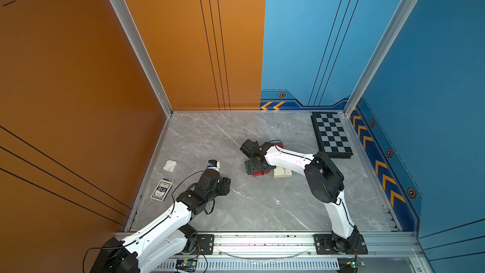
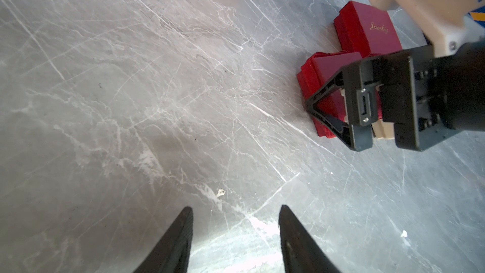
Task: Take the necklace out of the lift-off lid jewelry box
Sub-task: Move the jewelry box to the center of the board.
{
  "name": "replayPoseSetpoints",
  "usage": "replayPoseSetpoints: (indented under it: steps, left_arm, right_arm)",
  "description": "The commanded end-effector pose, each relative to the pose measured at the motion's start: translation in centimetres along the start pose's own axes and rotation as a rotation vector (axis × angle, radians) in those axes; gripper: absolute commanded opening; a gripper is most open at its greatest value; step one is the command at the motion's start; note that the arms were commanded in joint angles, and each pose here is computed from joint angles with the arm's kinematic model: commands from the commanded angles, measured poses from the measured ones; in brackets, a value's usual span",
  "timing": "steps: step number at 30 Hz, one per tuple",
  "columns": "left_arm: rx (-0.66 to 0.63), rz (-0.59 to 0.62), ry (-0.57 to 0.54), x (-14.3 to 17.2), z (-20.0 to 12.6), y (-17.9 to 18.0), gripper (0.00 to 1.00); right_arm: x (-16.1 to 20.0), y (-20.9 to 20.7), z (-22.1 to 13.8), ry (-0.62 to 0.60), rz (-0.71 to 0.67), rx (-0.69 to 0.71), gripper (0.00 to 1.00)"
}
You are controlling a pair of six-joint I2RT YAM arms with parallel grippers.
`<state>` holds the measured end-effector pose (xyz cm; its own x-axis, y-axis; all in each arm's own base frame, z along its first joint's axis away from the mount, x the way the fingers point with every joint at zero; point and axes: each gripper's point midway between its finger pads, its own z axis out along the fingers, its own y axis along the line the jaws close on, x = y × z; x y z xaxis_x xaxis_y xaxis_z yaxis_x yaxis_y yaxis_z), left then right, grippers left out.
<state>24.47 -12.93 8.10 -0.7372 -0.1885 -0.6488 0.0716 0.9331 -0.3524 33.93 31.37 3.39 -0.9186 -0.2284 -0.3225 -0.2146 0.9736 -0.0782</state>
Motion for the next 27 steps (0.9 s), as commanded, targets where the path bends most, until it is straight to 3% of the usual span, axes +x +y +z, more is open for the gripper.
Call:
replayPoseSetpoints:
  steps: [1,12,27]
  left_arm:
    - [-0.034,-0.012,0.003,0.1,-0.1,0.9,0.54]
    - [-0.031,-0.007,0.001,0.0,-0.1,0.7,0.54]
    - [-0.020,-0.004,0.008,0.1,-0.1,0.5,0.51]
  right_arm:
    - [-1.4,-0.3,-3.1,-0.058,-0.004,-0.001,0.99]
    - [-2.5,-0.5,-5.8,-0.119,0.007,-0.022,0.91]
    - [-2.0,0.6,-3.2,-0.065,-0.017,-0.025,0.68]
